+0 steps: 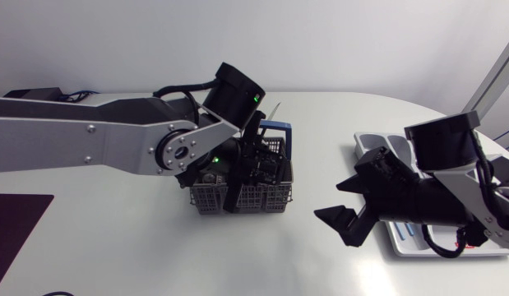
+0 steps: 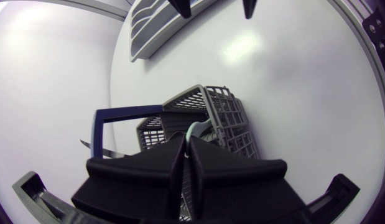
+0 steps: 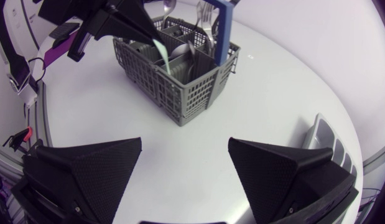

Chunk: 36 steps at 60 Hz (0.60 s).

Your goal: Sort the cutlery from the basket into the organizer compartments.

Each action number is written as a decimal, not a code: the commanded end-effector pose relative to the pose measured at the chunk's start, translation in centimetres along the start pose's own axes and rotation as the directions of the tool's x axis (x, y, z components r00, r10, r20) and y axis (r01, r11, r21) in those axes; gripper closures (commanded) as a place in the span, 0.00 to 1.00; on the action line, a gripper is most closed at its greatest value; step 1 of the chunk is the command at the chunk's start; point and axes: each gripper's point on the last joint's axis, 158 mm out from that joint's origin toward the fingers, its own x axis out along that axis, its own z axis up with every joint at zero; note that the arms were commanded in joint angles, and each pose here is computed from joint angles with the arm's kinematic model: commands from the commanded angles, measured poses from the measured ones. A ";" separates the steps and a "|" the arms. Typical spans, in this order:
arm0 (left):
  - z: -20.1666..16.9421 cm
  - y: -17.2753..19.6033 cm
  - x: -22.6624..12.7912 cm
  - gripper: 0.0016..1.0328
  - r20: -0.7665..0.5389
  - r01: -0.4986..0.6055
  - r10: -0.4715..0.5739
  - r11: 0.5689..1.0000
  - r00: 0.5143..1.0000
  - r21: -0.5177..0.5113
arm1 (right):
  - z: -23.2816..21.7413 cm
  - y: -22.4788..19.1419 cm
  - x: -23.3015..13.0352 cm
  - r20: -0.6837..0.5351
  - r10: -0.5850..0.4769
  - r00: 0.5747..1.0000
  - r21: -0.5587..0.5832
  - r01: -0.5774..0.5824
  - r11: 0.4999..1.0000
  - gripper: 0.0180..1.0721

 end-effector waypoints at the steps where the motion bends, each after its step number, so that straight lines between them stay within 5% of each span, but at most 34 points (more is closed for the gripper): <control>1: 1.3 2.4 -2.0 0.97 0.021 -0.063 0.062 0.997 0.998 0.033 | -0.2 1.2 0.3 0.004 0.012 1.000 -0.010 -0.012 1.000 0.05; 36: 2.9 6.0 -9.6 0.97 0.049 -0.207 0.206 0.978 0.977 0.010 | 5.1 3.6 -0.7 0.172 -0.017 0.985 -0.143 0.042 0.989 0.05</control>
